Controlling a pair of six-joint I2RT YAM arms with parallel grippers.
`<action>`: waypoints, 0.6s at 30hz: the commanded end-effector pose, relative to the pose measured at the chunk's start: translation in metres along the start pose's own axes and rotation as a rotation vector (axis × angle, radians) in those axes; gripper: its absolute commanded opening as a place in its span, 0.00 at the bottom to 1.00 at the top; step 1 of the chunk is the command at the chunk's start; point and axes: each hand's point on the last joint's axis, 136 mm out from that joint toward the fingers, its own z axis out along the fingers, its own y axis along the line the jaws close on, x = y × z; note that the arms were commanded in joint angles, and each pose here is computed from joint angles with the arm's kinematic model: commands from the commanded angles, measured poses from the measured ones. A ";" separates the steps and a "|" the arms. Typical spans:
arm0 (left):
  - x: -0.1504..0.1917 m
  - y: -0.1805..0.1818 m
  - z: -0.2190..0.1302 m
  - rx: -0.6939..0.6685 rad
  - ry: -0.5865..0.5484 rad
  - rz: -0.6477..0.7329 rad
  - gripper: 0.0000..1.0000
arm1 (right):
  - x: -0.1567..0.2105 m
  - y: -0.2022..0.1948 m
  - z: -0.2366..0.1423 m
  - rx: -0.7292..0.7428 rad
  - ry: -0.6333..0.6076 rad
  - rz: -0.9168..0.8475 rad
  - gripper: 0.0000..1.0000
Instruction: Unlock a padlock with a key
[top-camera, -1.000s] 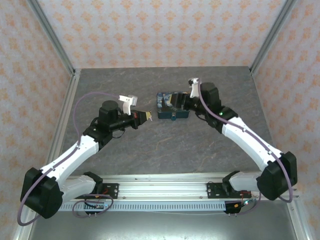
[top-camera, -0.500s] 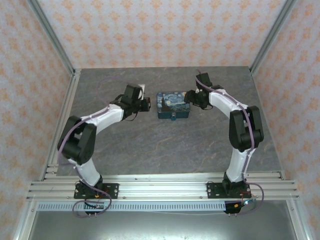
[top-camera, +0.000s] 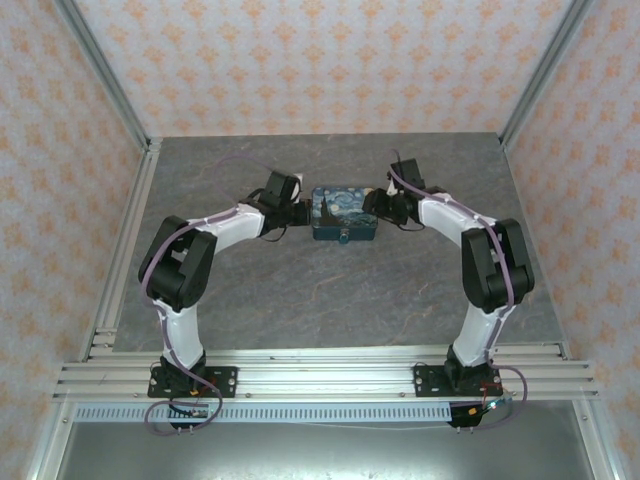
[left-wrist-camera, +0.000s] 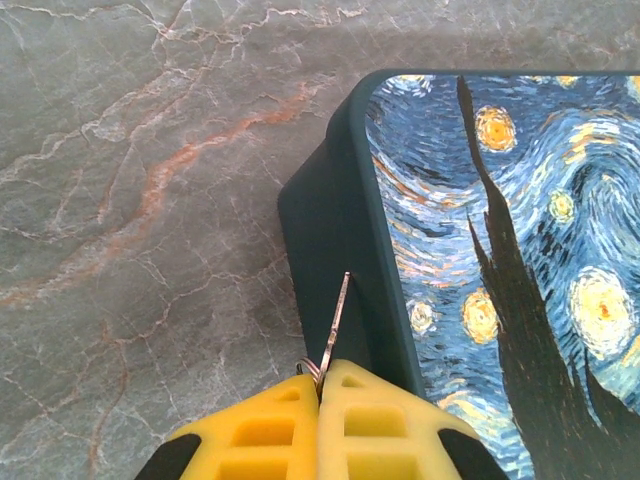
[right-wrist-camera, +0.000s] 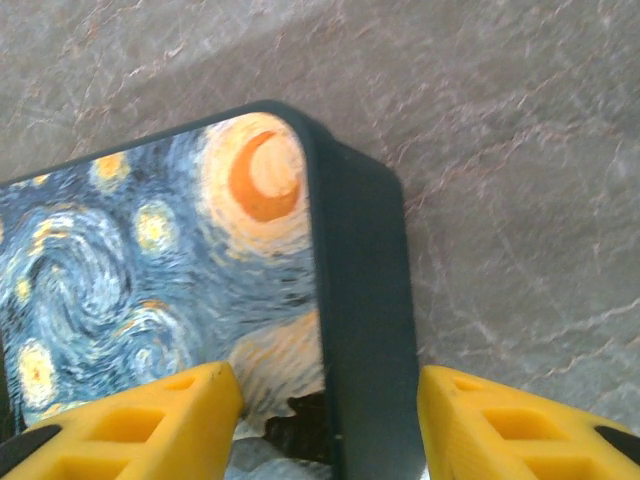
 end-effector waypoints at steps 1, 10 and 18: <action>0.008 -0.017 -0.014 0.030 -0.015 0.034 0.00 | 0.047 0.007 -0.001 -0.015 0.107 0.005 0.52; 0.031 -0.006 -0.032 0.005 -0.009 0.030 0.00 | 0.060 -0.002 -0.021 0.058 0.072 0.019 0.60; 0.035 0.019 -0.060 -0.087 -0.001 0.044 0.00 | 0.034 -0.008 -0.085 0.173 -0.087 -0.010 0.63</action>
